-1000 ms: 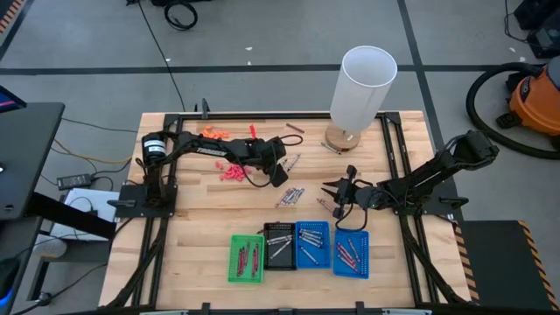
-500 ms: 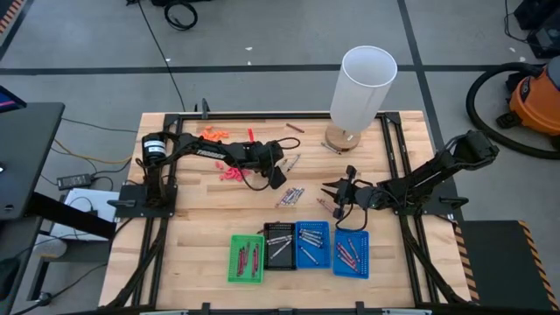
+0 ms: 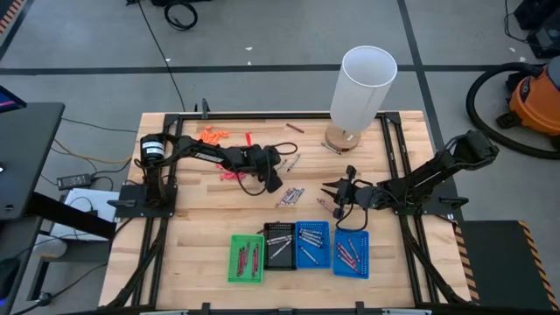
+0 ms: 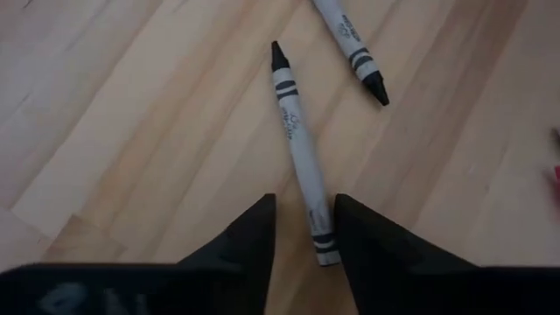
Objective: Sort crayons
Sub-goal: Put the black crayon into the left blue bin
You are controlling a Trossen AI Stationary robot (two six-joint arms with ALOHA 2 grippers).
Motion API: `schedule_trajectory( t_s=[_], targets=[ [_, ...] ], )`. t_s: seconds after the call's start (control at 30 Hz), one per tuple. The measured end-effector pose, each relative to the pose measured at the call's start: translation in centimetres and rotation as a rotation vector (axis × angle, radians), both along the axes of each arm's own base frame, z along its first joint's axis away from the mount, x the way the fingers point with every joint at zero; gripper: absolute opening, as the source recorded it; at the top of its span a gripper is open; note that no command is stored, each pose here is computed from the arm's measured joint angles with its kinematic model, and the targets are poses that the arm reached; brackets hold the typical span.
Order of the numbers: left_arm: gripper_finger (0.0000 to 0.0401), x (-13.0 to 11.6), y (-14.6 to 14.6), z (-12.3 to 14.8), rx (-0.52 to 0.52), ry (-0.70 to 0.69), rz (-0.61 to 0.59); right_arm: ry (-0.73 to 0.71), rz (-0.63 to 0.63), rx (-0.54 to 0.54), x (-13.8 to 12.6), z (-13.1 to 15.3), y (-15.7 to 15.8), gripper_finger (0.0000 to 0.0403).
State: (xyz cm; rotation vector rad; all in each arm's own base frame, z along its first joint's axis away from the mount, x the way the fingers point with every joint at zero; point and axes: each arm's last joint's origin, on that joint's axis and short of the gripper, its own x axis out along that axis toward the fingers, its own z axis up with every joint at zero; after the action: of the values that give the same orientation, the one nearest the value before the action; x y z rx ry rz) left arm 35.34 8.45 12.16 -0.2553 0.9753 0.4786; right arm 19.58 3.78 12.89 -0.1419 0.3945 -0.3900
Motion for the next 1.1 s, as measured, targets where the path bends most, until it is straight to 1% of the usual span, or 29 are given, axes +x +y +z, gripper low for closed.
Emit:
schedule_trajectory(
  t_s=[0.27,0.33,0.5,0.63,0.67,0.77,0.87,0.9,1.0,1.1],
  targets=[
    [0.0031,-0.3,-0.2,-0.2,-0.009,0.039,-0.015,0.001,0.002,0.001,0.0,0.0,0.0,0.0089],
    [0.0014,-0.4,-0.3,-0.2,-0.013,0.049,-0.016,0.002,0.003,-0.001,0.0,0.0,0.0,0.0089],
    [0.0014,-0.6,-0.4,0.5,0.0,0.045,-0.035,0.004,0.005,-0.006,0.0,0.0,0.0,0.0089],
    [0.0015,-1.3,-0.8,1.7,0.019,0.06,-0.068,0.004,0.005,-0.006,0.0,0.0,0.0,0.0089],
    [0.0015,-1.3,-1.0,2.3,0.034,0.041,-0.085,0.005,0.005,-0.006,0.0,0.0,0.0,0.0089],
    [0.0015,-0.8,-2.2,4.4,0.098,-0.038,-0.188,0.004,0.004,-0.006,0.0,0.0,0.0,0.0089],
    [0.0015,-0.2,-4.4,5.2,0.146,-0.085,-0.328,0.005,0.004,-0.007,0.0,0.0,0.0,0.0089],
    [0.0016,0.0,-5.1,5.4,0.149,-0.108,-0.381,0.005,0.002,-0.008,0.0,0.0,0.0,0.0089],
    [0.0016,0.9,-7.7,6.2,0.141,-0.235,-0.546,0.011,-0.024,-0.023,-0.1,-0.1,-0.1,0.0089],
    [0.0016,1.7,-10.0,6.4,0.155,-0.324,-0.639,0.011,-0.041,-0.032,-0.1,-0.1,-0.1,0.0089]
  ],
)
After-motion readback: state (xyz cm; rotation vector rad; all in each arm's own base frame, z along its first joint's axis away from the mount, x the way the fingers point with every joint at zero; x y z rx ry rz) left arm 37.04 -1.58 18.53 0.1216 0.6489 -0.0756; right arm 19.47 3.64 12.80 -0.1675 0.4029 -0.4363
